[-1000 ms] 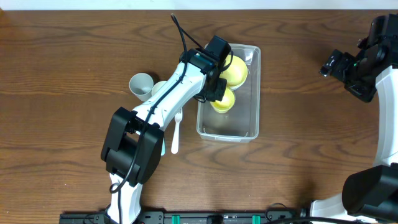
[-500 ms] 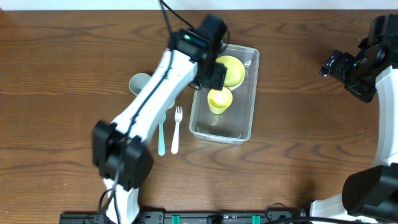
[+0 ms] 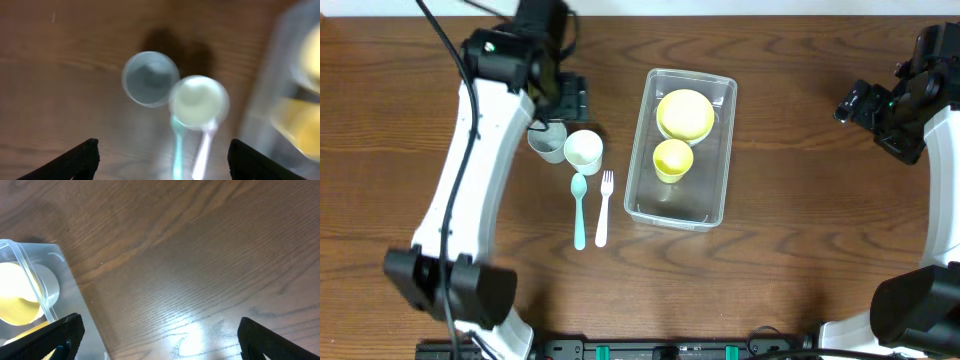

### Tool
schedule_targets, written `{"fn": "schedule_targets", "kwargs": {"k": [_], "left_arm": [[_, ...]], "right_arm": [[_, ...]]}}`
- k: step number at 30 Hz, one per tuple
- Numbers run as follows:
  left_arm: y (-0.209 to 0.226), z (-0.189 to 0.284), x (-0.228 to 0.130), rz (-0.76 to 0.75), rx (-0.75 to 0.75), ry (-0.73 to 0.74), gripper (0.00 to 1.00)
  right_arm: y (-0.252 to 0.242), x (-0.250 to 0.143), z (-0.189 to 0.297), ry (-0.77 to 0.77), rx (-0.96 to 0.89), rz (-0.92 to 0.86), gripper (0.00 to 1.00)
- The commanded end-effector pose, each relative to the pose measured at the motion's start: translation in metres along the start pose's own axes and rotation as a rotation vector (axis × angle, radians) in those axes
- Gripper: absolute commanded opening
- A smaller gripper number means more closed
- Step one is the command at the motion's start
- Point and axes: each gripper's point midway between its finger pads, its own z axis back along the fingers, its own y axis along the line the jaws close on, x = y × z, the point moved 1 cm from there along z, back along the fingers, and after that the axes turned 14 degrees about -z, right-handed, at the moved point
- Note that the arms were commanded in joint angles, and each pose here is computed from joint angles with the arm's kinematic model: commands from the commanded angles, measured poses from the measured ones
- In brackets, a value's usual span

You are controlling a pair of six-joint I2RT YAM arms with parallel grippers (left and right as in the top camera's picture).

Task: Pack container
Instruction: 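Move the left gripper to the grey cup and grasp it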

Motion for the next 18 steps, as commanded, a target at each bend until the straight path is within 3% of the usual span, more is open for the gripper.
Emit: {"fn": "schedule_targets", "kwargs": {"k": [1, 7, 11, 15, 18], "left_arm": [[0.021, -0.053, -0.018, 0.075, -0.034, 0.131, 0.82], [0.041, -0.115, -0.037, 0.193, -0.132, 0.267, 0.8], [0.047, -0.138, -0.039, 0.181, -0.154, 0.291, 0.76], [0.043, -0.152, -0.038, 0.133, -0.171, 0.299, 0.65], [0.036, -0.154, -0.037, 0.101, -0.201, 0.297, 0.5]], "right_arm": [[-0.002, 0.002, -0.001, 0.0, -0.007, -0.005, 0.99], [-0.002, 0.002, -0.001, 0.0, -0.007, -0.005, 0.99], [-0.003, 0.002, -0.001, 0.0, -0.007, -0.006, 0.99], [-0.002, 0.002, -0.001, 0.0, -0.007, -0.005, 0.99], [-0.002, 0.002, -0.001, 0.0, -0.006, -0.005, 0.99]]}}
